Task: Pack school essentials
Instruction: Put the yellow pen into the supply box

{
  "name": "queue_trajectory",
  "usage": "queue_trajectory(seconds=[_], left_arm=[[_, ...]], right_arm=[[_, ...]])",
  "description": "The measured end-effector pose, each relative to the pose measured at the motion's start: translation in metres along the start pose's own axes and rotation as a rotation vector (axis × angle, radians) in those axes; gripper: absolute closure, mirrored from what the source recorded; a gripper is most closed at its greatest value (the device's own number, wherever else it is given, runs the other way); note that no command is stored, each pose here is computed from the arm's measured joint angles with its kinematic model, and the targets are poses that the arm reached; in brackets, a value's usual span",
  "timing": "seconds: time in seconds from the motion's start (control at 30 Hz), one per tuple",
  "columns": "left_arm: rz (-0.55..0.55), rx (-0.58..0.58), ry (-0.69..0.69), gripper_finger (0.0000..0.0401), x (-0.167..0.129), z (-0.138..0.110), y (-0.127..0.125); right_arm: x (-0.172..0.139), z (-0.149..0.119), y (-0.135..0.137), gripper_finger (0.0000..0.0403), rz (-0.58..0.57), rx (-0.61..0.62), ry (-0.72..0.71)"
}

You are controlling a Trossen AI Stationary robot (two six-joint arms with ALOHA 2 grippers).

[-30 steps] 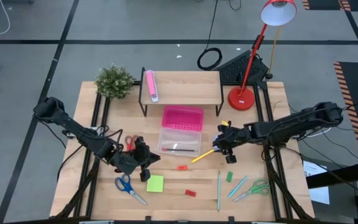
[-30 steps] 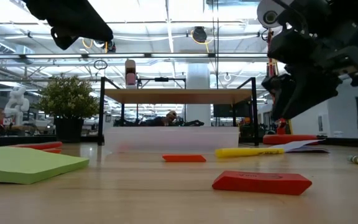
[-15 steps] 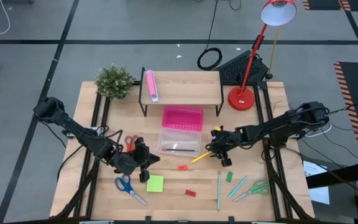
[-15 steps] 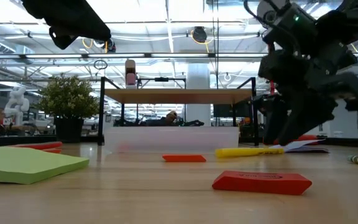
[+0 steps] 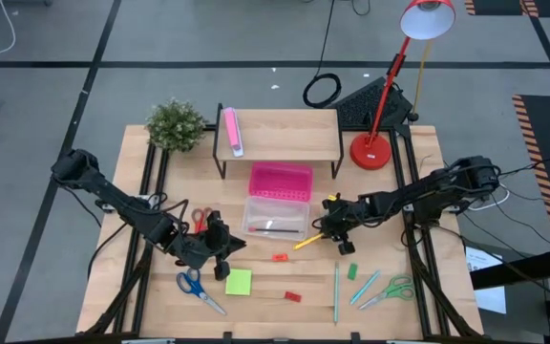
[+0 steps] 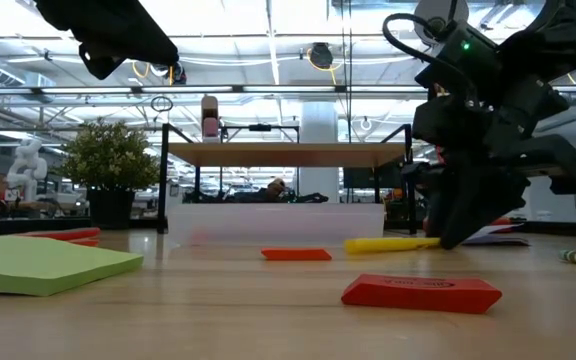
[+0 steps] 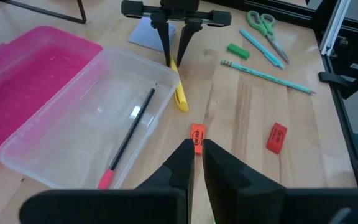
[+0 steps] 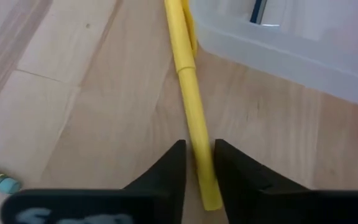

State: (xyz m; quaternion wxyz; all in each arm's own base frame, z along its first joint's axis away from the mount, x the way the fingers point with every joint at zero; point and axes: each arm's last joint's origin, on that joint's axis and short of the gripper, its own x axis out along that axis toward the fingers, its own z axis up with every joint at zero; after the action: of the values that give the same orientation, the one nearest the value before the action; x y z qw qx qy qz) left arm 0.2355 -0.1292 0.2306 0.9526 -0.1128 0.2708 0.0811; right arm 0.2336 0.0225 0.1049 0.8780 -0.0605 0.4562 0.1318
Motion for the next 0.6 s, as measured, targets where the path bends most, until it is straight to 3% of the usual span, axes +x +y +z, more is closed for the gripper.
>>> queue_trajectory(seconds=[0.2, 0.6], left_arm=[[0.000, 0.009, 0.000, 0.0366, 0.0000, 0.0000, 0.0001], [0.005, 0.072, 0.007, 0.0366, 0.0000, -0.0007, 0.0006]], right_arm=[[0.0001, -0.0007, 0.0002, 0.0375, 0.003, -0.013, 0.005], [-0.0071, 0.0036, 0.0092, 0.0376, 0.066, 0.013, -0.028]])
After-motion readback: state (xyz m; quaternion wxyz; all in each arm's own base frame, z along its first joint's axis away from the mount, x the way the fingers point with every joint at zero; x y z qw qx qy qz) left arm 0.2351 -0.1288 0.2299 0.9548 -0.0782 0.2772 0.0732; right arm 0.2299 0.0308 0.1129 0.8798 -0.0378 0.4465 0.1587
